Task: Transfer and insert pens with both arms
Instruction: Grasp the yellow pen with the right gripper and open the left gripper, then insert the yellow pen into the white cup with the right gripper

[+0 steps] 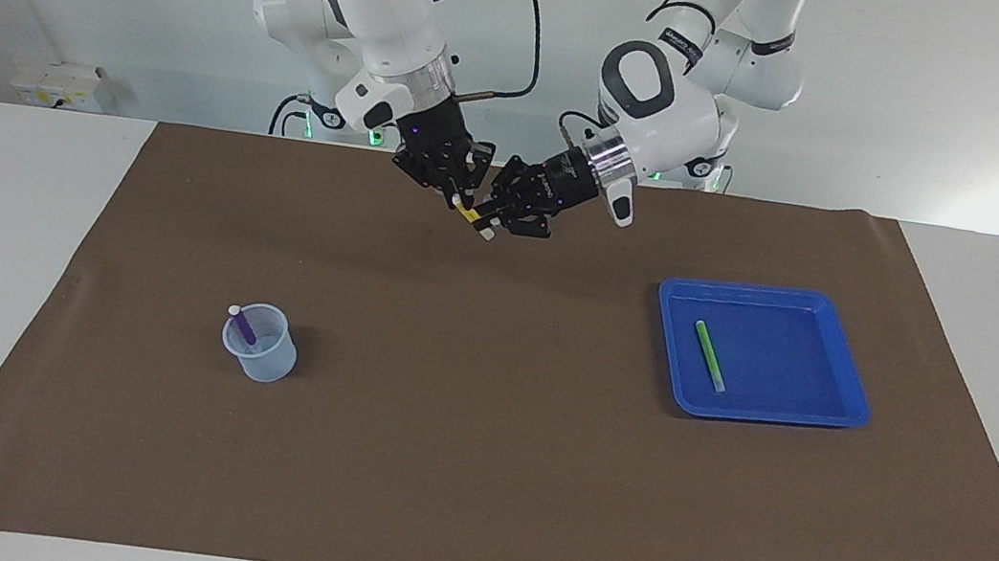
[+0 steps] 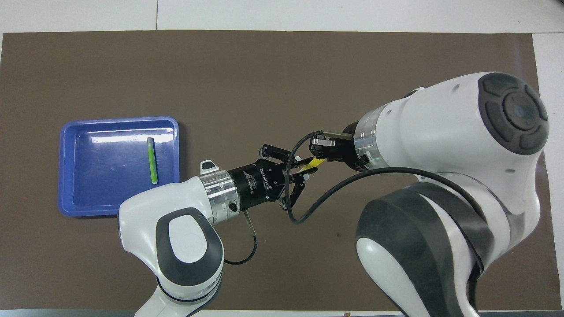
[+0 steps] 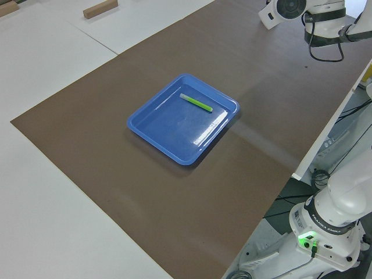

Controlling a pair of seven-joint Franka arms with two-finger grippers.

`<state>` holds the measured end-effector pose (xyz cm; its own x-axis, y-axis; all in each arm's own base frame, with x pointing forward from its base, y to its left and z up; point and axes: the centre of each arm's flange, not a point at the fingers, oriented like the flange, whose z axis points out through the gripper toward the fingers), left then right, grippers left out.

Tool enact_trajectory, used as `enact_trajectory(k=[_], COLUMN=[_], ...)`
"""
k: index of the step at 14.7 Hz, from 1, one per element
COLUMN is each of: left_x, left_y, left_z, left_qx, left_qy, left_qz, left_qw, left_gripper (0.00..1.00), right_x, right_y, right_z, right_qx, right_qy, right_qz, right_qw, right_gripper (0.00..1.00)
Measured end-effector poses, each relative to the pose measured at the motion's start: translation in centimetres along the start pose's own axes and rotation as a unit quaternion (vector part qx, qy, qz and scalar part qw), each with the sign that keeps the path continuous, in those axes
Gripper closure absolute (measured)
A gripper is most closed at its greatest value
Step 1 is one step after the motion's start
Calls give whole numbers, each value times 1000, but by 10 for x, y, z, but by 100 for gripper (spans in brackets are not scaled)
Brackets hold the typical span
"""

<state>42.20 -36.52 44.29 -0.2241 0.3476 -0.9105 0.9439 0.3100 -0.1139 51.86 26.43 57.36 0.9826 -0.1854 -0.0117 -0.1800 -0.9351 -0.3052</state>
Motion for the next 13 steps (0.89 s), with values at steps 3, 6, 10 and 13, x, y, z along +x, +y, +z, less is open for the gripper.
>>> enact_trajectory(k=[3,6,10,13], left_x=[1,1,2,8], left_y=[3,1,5,16], left_z=[-3,-3,-6,-13], left_qx=[-13,-25,-37,-51], left_qy=[3,9,13,18], left_qz=[0,2,7,30], left_qw=[1000,1000,999,998], left_gripper=[67,32,0,0], right_x=[2,9,31,61], right_y=[3,11,40,85], right_z=[-1,-4,-15,-25], right_qx=[0,0,-10,-37], right_qy=[1,5,22,53], right_qz=[3,11,-12,-67], right_qw=[1000,1000,1000,996], right_gripper=[82,82,82,82])
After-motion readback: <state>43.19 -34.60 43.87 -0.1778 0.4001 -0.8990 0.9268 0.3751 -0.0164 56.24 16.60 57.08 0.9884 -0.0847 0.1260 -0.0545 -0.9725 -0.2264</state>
